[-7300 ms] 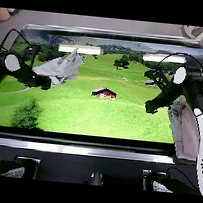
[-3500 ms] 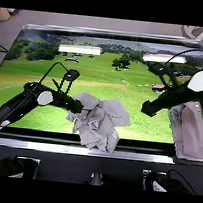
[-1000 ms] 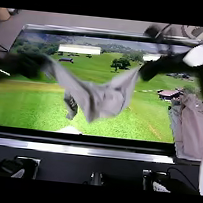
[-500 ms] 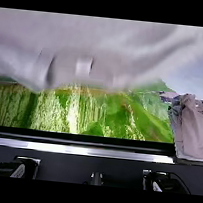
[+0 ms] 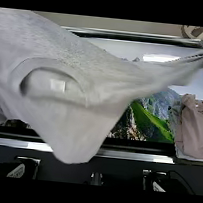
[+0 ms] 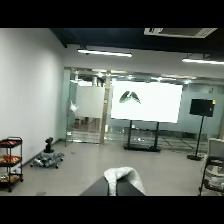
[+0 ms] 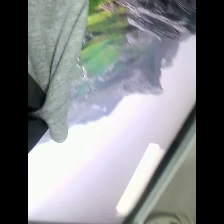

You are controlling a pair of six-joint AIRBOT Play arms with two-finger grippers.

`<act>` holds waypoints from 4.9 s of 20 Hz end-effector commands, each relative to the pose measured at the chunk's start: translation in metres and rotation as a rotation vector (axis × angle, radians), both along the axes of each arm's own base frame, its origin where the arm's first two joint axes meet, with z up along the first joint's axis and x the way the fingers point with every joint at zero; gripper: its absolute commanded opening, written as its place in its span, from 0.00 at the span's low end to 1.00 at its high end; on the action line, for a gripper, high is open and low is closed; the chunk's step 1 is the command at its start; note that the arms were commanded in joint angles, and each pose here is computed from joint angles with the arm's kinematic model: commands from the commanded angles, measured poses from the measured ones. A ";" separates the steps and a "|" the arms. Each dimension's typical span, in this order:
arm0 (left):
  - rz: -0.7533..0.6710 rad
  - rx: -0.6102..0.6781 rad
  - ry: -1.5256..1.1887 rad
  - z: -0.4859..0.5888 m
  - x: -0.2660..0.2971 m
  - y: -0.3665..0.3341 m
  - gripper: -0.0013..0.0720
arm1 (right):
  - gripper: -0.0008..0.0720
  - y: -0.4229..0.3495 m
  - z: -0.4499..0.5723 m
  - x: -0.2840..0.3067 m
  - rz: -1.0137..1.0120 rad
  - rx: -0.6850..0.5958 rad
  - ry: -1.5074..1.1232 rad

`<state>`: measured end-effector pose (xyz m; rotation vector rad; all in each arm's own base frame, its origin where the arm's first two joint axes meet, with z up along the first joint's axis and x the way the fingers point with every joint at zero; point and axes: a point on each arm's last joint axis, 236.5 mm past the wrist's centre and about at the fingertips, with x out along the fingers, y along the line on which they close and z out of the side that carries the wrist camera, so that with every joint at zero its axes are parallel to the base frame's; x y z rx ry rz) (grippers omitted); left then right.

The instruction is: Fold the shirts.

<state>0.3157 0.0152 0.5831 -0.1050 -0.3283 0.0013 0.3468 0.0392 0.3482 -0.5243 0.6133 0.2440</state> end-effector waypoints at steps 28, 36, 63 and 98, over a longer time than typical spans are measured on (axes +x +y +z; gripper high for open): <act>-0.468 -0.509 1.938 -0.646 -0.106 -0.169 0.99 | 0.04 0.059 -0.309 0.120 0.122 0.012 0.732; -0.475 -0.685 1.828 -0.674 -0.100 -0.235 0.87 | 0.04 0.061 -0.310 0.111 0.132 0.020 0.771; -0.297 -0.001 -0.007 0.007 -0.151 -0.083 0.05 | 0.04 -0.122 0.238 -0.185 -0.416 0.063 -0.932; -0.035 -0.402 1.625 -0.553 0.033 0.092 0.81 | 0.66 -0.037 -0.275 0.157 -0.111 0.228 0.633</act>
